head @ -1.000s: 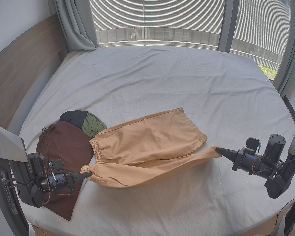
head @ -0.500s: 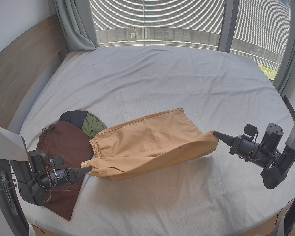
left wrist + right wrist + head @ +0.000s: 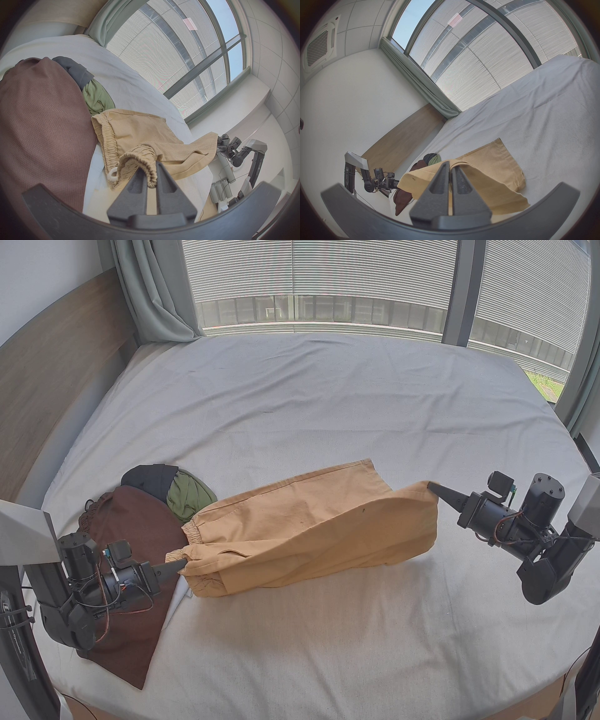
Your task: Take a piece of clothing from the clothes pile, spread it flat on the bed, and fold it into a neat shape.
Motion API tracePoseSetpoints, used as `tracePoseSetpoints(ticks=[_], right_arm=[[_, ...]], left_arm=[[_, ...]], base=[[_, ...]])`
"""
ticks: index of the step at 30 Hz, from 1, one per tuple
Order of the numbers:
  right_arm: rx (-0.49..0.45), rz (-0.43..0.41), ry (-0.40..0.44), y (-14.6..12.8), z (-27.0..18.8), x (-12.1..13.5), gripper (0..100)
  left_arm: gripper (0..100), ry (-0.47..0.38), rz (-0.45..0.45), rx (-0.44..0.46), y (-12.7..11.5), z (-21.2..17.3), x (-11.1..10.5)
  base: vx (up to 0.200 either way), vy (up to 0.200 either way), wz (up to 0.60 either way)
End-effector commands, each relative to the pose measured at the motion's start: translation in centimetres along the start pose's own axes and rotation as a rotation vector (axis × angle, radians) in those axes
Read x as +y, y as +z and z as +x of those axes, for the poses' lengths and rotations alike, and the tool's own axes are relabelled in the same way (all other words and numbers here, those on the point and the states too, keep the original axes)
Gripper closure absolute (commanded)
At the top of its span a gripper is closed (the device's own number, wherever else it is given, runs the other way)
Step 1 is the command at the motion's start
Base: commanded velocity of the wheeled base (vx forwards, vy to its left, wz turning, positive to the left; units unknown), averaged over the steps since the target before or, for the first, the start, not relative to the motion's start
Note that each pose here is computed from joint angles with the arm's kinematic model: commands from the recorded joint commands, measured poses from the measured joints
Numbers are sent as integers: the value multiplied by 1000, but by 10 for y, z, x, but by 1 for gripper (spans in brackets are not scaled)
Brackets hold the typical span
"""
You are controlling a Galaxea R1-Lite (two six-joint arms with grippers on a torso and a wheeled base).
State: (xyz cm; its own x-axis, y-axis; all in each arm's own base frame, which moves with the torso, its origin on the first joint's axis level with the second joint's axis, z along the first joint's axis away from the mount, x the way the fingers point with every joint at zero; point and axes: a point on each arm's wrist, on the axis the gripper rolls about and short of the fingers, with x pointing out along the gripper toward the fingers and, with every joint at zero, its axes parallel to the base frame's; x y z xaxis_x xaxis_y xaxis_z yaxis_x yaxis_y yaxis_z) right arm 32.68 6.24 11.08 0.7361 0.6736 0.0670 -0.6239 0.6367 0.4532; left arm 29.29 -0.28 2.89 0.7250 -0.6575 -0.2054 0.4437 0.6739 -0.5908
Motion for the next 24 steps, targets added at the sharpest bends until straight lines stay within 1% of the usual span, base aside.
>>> tracePoseSetpoints(ticks=[1,5,11,15,20,24], right_arm=[[-9,6,5,0,13,-11,100],[1,17,-3,3,23,-16,100],[-7,13,4,10,39,-25,100],[-3,20,7,14,47,-26,100],[-14,35,10,19,59,-33,100],[-17,47,10,21,66,-38,100]], left_arm=[[100,7,-1,-26,6,5,0],[100,35,-21,-59,10,9,0],[100,43,-46,-83,13,16,-3],[100,57,-68,-109,18,19,-1],[100,71,-70,-127,20,22,1],[100,72,-74,-122,18,25,2]], base=[[0,0,0],[0,0,0],[0,0,0],[0,0,0],[0,0,0],[0,0,0]])
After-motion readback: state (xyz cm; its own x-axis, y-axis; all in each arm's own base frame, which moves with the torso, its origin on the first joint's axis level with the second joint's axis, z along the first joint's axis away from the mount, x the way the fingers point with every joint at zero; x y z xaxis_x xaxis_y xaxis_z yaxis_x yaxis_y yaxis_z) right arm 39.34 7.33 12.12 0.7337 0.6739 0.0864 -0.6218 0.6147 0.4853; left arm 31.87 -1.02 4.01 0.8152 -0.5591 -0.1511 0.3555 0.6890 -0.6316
